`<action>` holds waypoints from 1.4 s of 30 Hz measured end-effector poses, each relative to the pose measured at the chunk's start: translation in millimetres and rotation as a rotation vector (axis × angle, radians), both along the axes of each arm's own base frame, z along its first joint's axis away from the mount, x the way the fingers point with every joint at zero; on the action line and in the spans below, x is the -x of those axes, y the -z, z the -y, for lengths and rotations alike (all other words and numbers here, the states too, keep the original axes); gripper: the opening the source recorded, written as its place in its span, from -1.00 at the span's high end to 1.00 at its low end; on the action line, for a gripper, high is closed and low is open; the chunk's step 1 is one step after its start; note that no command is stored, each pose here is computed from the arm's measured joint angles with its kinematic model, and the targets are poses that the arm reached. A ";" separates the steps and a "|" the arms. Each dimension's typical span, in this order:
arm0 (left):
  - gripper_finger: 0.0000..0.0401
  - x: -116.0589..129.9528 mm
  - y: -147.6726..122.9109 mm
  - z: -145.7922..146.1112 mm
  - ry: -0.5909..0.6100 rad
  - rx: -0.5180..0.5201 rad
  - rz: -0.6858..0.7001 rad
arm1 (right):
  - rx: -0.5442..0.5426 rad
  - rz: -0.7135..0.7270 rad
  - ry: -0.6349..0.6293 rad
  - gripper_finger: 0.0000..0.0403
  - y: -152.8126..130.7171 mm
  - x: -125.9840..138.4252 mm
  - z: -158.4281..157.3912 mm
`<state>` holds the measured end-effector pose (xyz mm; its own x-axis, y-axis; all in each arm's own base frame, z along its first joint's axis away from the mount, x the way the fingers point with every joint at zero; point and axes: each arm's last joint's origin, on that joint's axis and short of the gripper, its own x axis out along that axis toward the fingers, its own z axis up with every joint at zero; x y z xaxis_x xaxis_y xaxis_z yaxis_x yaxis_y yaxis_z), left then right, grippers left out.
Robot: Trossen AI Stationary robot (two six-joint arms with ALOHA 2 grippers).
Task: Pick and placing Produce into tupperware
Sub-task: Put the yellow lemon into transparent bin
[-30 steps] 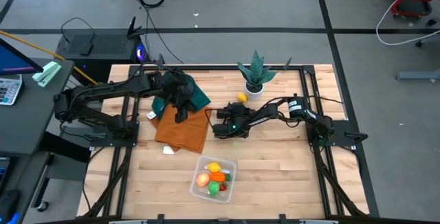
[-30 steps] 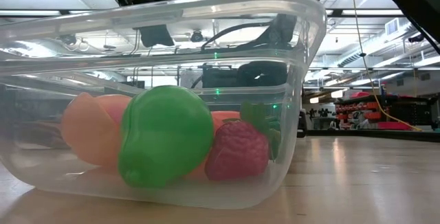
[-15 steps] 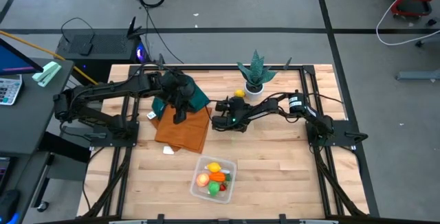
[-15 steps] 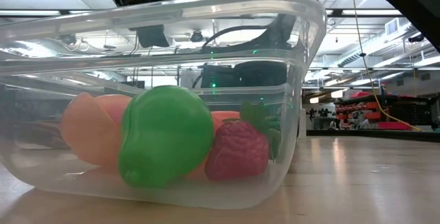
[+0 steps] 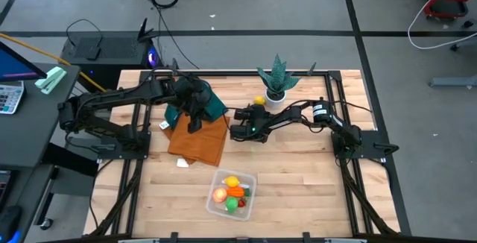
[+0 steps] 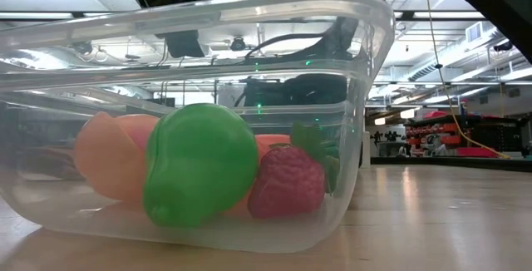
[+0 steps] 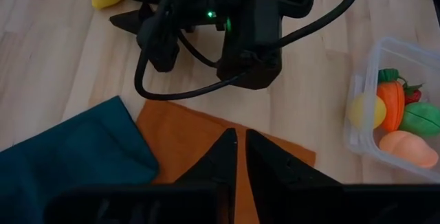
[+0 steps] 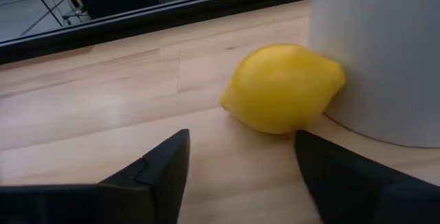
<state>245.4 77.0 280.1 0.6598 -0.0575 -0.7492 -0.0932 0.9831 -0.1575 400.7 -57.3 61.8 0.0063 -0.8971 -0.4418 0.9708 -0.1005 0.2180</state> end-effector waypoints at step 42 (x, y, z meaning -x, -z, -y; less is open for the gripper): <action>0.80 0.5 0.7 0.2 0.006 -0.002 -0.008 | -0.031 -0.162 -0.271 0.41 2.7 -3.2 -71.6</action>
